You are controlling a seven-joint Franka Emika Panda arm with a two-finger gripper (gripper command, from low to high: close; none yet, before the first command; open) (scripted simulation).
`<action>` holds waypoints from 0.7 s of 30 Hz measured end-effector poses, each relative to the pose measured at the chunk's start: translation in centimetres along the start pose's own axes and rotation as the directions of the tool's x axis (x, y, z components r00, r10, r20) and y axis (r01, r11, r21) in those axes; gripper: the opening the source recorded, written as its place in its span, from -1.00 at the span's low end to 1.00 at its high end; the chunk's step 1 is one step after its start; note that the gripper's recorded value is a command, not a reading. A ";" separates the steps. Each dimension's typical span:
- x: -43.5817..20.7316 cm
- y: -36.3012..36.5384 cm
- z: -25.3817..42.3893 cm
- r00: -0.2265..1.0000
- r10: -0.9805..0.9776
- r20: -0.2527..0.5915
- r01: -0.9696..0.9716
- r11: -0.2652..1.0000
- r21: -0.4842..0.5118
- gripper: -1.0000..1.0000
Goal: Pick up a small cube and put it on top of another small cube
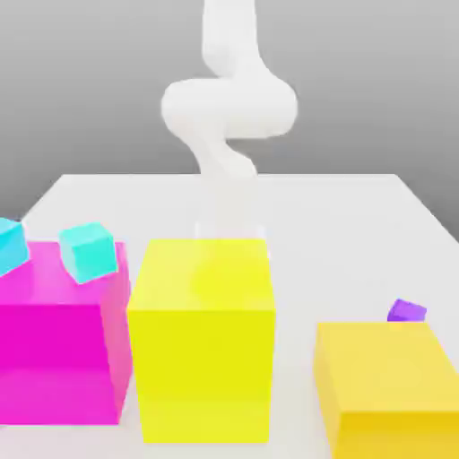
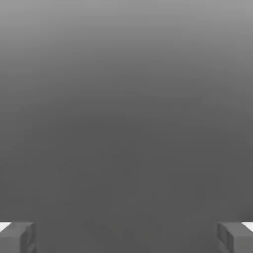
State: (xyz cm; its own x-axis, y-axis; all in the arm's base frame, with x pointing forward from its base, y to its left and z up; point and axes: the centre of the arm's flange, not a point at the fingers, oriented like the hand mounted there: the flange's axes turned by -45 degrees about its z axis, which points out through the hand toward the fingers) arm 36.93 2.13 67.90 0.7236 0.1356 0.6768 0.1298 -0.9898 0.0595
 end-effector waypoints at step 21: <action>-16.1 -23.2 23.9 0.240 -0.966 -0.094 0.861 0.167 0.480 0.00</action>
State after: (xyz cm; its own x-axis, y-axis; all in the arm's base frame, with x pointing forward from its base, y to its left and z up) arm 38.41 24.00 38.10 -0.0153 0.9846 0.1742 0.9702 -0.0275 0.2407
